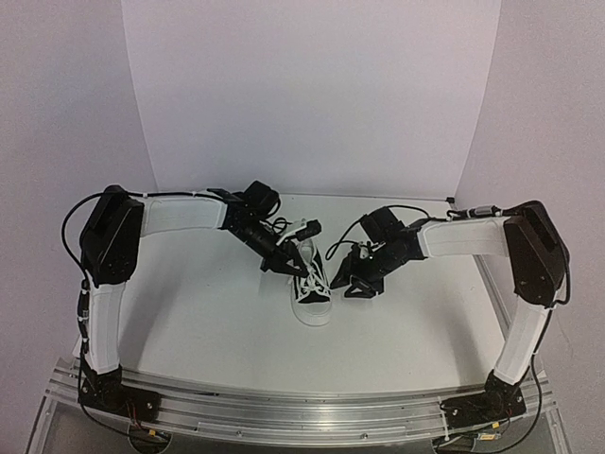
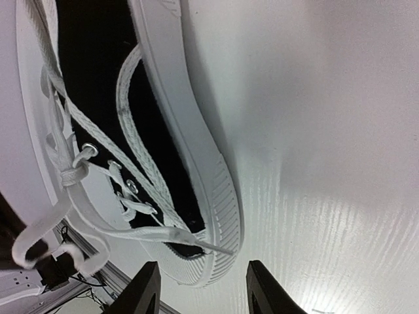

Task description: Tie the shoes

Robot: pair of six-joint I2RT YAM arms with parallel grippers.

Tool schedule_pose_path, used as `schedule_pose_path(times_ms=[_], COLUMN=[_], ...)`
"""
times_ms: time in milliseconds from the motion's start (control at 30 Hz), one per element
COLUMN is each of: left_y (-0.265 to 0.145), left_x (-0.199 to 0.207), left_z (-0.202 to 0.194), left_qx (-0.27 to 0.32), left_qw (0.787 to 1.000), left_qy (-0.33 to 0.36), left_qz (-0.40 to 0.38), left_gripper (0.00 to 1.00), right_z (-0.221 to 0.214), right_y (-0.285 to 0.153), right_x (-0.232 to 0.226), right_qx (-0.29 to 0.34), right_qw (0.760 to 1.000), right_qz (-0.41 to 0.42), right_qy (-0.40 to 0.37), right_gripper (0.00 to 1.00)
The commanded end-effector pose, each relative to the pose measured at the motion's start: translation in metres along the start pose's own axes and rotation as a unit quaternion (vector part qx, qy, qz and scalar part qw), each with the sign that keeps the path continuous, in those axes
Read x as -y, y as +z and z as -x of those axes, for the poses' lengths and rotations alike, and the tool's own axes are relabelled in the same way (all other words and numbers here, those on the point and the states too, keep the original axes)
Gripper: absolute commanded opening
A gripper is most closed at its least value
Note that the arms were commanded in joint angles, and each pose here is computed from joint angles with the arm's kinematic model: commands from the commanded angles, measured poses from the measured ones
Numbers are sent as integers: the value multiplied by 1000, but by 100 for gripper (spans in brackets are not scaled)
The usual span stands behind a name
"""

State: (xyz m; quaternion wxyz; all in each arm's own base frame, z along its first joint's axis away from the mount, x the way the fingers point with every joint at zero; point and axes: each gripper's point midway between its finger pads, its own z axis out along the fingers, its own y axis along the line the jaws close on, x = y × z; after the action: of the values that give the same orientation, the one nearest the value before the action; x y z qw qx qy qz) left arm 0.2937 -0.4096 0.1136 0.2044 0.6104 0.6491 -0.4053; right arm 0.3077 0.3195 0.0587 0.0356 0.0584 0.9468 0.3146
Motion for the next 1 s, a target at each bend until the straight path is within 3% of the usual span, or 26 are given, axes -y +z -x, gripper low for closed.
schedule_pose_path(times_ms=[0, 267, 333, 500, 633, 733, 833, 967], left_y=[15, 52, 56, 58, 42, 25, 18, 7], left_x=[29, 0, -9, -18, -9, -4, 9, 33], left_z=[35, 61, 61, 63, 79, 73, 49, 41], left_qx=[43, 91, 94, 72, 29, -20, -70, -64], left_qw=[996, 990, 990, 994, 999, 998, 995, 995], left_qy=[-37, -83, -93, -83, -18, 31, 58, 74], left_qz=[-73, -65, -50, -7, 32, 57, 42, 9], left_gripper=[0, 2, 12, 52, 70, 96, 100, 100], right_z=[8, 19, 20, 26, 32, 34, 35, 40], right_y=[-32, -46, -45, -45, -47, -48, -48, -49], right_x=[1, 21, 19, 14, 9, 4, -1, -6], right_qx=[22, 47, 46, 49, 49, 45, 39, 40], right_qw=[1000, 999, 999, 999, 999, 999, 998, 997], right_qz=[2, -17, -16, -13, -4, 5, 16, 22], right_qy=[-9, 13, 12, 5, -5, -25, -41, -55], right_gripper=[49, 52, 53, 56, 57, 57, 58, 58])
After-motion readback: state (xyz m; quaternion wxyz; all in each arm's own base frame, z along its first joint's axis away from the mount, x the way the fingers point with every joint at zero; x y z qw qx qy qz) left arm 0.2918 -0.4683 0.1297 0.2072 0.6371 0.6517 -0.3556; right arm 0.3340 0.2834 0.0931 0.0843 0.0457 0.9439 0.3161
